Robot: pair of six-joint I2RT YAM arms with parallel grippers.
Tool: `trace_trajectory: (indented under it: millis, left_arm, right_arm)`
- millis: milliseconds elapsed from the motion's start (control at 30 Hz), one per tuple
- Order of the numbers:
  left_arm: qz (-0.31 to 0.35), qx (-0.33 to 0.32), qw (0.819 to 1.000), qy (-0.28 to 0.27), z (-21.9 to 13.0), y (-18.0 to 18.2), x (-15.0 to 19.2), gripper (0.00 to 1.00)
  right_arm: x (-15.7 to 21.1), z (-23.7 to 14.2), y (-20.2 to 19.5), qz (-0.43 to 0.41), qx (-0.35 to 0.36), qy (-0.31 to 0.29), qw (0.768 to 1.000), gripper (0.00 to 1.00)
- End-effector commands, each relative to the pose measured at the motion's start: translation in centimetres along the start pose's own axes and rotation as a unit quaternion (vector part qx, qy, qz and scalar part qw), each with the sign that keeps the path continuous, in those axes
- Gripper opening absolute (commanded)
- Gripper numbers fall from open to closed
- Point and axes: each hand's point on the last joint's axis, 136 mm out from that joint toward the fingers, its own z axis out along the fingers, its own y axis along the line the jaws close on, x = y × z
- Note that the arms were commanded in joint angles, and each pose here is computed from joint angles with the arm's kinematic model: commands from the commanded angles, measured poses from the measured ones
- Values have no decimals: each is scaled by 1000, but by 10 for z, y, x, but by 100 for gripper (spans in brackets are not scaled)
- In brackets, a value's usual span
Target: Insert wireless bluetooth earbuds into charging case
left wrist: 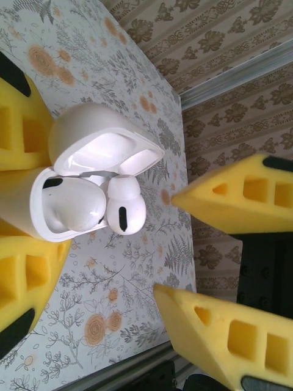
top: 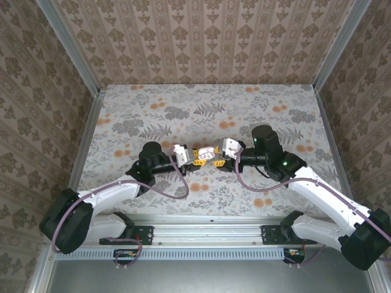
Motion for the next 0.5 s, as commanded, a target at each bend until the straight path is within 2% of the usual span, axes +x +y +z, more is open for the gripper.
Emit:
trace_trajectory:
  millis: [0, 467]
  left_arm:
    - [17, 2, 1000, -12, -1, -1, -13, 0]
    - [17, 0, 1000, -19, -1, 1, -19, 0]
  right_arm:
    - [-18, 2, -9, -30, 9, -24, 999, 40]
    - [-5, 13, -4, -33, -17, -5, 999, 35]
